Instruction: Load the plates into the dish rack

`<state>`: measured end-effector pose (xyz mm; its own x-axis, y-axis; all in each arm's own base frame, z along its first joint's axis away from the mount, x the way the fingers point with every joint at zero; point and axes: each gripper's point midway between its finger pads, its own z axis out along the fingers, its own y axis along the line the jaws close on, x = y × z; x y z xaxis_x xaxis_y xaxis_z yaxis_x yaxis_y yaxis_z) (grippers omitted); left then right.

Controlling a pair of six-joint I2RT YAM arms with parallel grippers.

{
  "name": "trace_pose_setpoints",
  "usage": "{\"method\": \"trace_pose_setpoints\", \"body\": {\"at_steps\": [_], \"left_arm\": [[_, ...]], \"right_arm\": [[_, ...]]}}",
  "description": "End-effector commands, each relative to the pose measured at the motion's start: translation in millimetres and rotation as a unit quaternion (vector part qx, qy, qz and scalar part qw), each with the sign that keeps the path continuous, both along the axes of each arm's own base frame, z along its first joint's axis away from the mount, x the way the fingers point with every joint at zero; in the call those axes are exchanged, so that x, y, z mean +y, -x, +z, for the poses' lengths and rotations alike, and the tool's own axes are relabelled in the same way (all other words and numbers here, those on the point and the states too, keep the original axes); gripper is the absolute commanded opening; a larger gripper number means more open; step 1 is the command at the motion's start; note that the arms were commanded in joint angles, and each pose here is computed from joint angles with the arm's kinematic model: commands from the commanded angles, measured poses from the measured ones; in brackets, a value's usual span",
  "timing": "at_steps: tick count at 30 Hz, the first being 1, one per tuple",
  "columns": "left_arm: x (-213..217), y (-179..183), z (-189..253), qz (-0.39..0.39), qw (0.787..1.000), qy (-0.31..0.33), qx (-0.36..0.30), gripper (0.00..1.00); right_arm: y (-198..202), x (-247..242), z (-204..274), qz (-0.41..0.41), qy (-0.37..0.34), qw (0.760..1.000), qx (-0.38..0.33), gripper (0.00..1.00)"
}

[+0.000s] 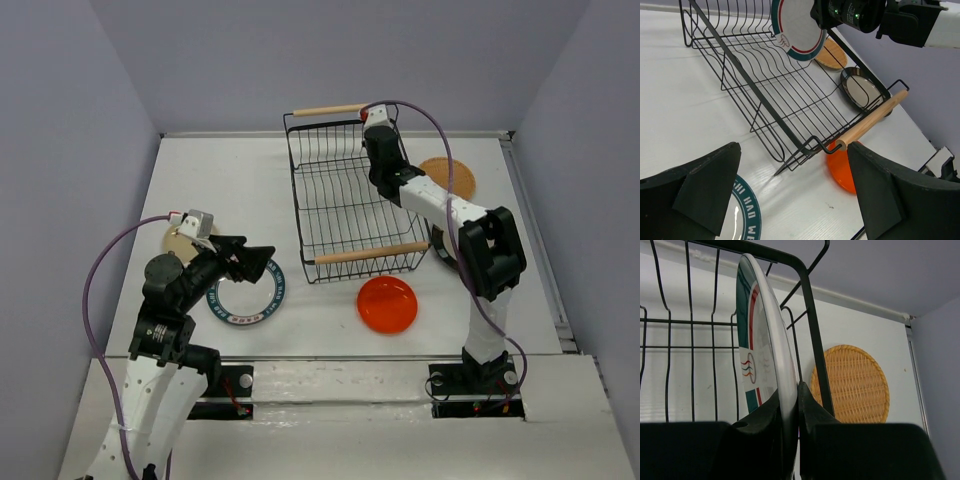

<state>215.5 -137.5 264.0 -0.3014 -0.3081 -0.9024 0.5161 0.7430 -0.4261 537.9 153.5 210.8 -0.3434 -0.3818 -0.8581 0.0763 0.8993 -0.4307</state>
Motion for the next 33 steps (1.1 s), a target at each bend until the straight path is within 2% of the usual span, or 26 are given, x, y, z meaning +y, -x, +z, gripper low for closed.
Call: {"method": "trace_pose_setpoints", "body": {"at_steps": [1,13,23,26,29,33], "left_arm": [[0.0,1.0,9.5,-0.001,1.0,-0.002,-0.023,0.99],[0.3,-1.7,6.1,0.002,1.0,-0.002,-0.015,0.99],[0.4,-2.2,5.4,0.003,1.0,-0.002,-0.014,0.99],[0.3,-2.5,4.4,0.003,1.0,-0.002,-0.013,0.99],[0.3,-2.8,4.3,0.003,1.0,-0.002,-0.013,0.99],[0.5,-4.0,3.0,0.004,1.0,-0.002,-0.009,0.99]], "right_arm": [[-12.6,-7.6,27.5,-0.031,-0.047,0.997,-0.053,0.07],[-11.5,-20.6,-14.2,-0.069,-0.129,0.989,-0.014,0.07],[-7.5,-20.9,-30.8,-0.079,-0.139,0.987,0.0,0.08],[-6.5,-22.7,-32.7,-0.083,-0.134,0.988,0.003,0.18],[-6.9,-26.5,-23.1,-0.08,-0.136,0.988,-0.001,0.45],[-4.2,-22.8,5.5,-0.064,-0.154,0.986,-0.016,0.59]]}}
